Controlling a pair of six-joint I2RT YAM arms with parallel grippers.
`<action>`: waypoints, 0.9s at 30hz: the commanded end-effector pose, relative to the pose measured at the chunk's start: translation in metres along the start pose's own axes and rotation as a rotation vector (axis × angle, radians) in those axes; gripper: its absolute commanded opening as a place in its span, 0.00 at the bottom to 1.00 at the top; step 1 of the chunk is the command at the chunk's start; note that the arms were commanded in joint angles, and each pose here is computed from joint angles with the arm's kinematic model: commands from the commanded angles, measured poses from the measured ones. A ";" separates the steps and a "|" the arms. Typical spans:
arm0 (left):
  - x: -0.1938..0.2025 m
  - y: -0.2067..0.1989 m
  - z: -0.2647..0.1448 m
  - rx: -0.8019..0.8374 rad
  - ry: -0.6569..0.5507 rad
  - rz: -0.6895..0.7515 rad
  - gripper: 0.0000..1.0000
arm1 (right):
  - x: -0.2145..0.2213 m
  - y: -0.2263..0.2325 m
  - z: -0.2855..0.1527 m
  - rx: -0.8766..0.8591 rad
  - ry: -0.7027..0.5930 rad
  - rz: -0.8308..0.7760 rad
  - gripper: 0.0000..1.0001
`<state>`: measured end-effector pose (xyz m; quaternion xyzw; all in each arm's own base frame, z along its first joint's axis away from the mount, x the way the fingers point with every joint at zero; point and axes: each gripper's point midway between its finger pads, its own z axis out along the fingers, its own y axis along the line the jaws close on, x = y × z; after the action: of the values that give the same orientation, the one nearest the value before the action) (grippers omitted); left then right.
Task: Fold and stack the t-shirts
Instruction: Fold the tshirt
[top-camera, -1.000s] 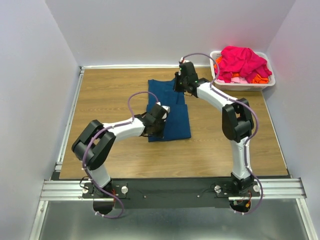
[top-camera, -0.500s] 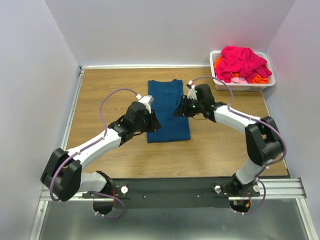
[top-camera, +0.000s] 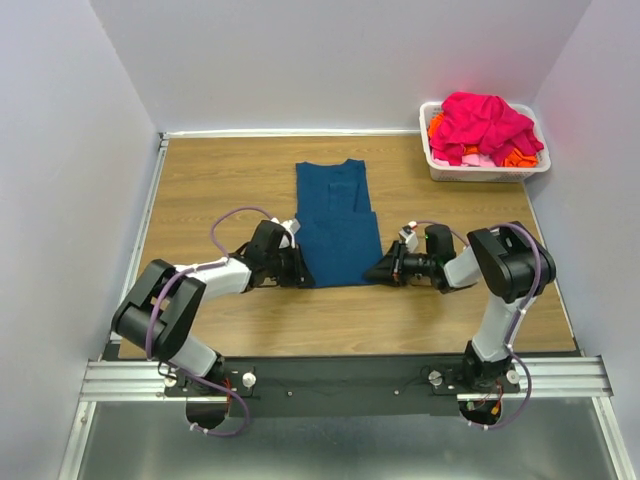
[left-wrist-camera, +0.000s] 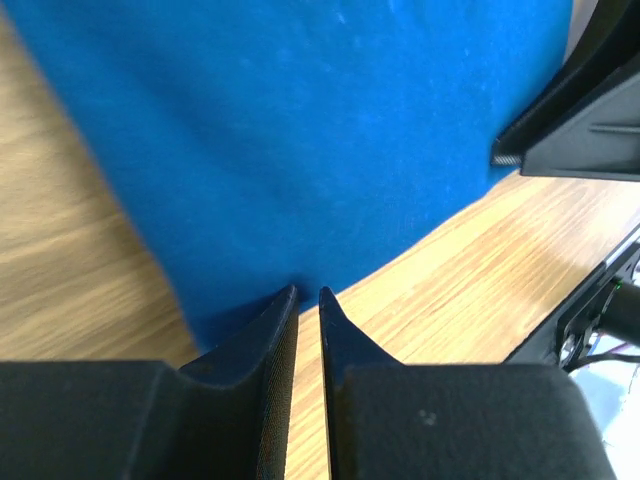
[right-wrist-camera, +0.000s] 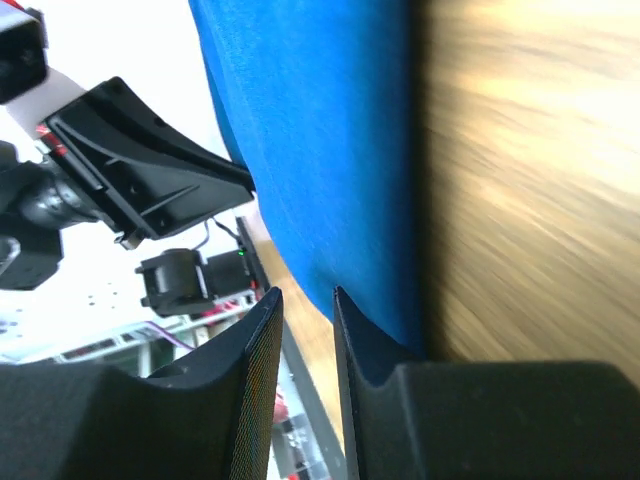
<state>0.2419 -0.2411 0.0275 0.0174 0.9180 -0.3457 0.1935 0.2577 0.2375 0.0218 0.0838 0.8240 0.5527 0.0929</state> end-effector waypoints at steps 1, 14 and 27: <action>-0.004 0.001 -0.010 0.024 -0.021 -0.015 0.22 | 0.001 -0.005 -0.012 -0.034 -0.018 0.039 0.34; -0.043 0.002 -0.066 -0.153 -0.195 0.078 0.40 | -0.037 0.026 -0.051 0.339 -0.150 -0.274 0.52; -0.069 0.029 -0.114 -0.461 -0.323 0.135 0.76 | -0.025 -0.022 -0.090 1.009 -0.229 -0.385 0.64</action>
<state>0.2788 -0.1563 0.1215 -0.0203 0.9157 -0.1674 0.3648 0.2735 0.1799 0.0590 0.0208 0.9502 0.1866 0.2488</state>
